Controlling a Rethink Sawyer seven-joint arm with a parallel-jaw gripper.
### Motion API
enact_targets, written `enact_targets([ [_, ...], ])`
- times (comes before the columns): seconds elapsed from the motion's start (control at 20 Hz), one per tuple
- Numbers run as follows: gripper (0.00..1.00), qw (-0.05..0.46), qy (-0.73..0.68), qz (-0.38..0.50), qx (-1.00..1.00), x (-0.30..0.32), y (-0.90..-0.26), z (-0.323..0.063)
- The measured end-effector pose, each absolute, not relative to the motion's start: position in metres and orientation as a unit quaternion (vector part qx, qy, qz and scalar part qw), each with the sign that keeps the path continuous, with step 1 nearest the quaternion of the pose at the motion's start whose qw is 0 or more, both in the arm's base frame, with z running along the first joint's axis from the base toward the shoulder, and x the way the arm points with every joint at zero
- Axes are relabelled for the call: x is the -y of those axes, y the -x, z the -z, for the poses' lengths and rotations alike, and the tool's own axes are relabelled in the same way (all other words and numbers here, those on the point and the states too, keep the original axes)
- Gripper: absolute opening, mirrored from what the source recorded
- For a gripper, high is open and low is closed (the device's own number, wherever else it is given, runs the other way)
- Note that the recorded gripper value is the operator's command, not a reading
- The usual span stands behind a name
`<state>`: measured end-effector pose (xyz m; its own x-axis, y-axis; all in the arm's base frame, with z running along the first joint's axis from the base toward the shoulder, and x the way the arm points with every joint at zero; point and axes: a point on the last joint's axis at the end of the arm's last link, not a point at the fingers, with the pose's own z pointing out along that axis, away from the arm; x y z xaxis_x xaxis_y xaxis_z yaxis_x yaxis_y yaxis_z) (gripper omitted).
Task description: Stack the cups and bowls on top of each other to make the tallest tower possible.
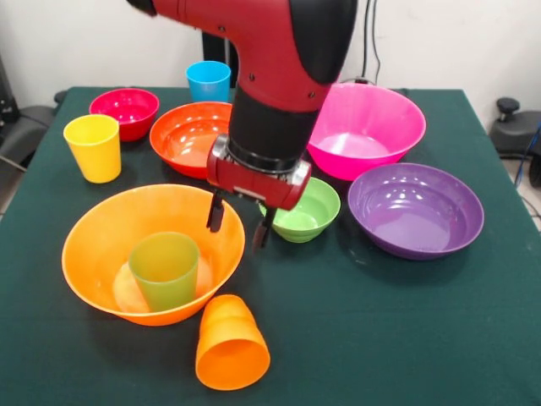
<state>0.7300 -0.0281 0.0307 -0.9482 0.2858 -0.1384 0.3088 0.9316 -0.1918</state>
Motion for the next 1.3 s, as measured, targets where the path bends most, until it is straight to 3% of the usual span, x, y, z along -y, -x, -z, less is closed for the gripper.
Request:
enact_targets([
  [0.45,1.0,0.064,-0.163,0.093,-0.98,0.023,-0.763,-0.073],
  [1.3,1.0,0.098,-0.147,0.089,-0.98,0.0,-0.795,-0.094],
])
